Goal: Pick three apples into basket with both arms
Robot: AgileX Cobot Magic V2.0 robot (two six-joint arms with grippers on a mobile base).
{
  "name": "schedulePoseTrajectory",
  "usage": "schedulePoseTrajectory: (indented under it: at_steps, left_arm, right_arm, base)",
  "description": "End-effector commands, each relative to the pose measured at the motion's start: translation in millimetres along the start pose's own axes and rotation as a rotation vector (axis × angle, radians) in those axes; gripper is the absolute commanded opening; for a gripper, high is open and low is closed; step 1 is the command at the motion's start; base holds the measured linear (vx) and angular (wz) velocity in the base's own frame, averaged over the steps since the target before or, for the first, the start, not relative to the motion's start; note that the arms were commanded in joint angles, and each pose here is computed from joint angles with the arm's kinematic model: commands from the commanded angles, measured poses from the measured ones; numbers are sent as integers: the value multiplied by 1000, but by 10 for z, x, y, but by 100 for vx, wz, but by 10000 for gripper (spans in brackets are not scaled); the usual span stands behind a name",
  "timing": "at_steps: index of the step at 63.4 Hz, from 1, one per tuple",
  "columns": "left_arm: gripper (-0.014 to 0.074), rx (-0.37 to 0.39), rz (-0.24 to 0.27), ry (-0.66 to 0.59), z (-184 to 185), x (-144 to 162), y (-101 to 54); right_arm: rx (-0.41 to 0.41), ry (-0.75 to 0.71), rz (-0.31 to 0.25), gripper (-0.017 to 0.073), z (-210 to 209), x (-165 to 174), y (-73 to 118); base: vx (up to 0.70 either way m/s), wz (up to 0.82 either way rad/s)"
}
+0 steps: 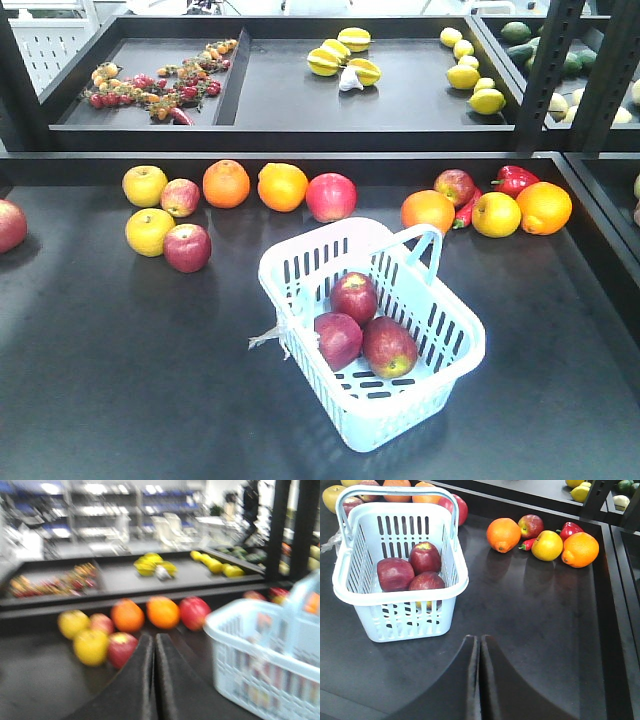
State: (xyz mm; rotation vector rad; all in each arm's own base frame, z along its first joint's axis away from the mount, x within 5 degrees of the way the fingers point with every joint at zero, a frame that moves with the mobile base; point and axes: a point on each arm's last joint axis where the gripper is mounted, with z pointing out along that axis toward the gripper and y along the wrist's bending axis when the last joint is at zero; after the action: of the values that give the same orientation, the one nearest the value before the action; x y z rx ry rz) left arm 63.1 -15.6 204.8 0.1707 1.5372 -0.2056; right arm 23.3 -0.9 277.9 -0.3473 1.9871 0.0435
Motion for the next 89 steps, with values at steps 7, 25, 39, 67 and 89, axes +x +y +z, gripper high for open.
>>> schedulePoseTrajectory:
  at_steps: [7, 25, 39, 67, 89]
  left_arm:
    - [-6, -115, 28, -128, -104, -17, 65]
    - [-6, -209, 32, -106, -106, 1, 119]
    - [-6, -213, 32, -106, -107, 1, 120]
    - [-6, -213, 32, -107, -107, -3, 120]
    - [-6, -213, 32, -107, -107, -3, 120]
  right_arm:
    - [18, -75, -12, -4, -28, -119, -21]
    - [18, -75, -12, -4, -28, -119, -21]
    - [18, -75, -12, -4, -28, -119, -21]
    - [18, -75, -12, -4, -28, -119, -21]
    - [18, -75, -12, -4, -28, -119, -21]
  base:
    - [0, 0]
    - [0, 0]
    - [0, 0]
    - [0, 0]
    - [0, 0]
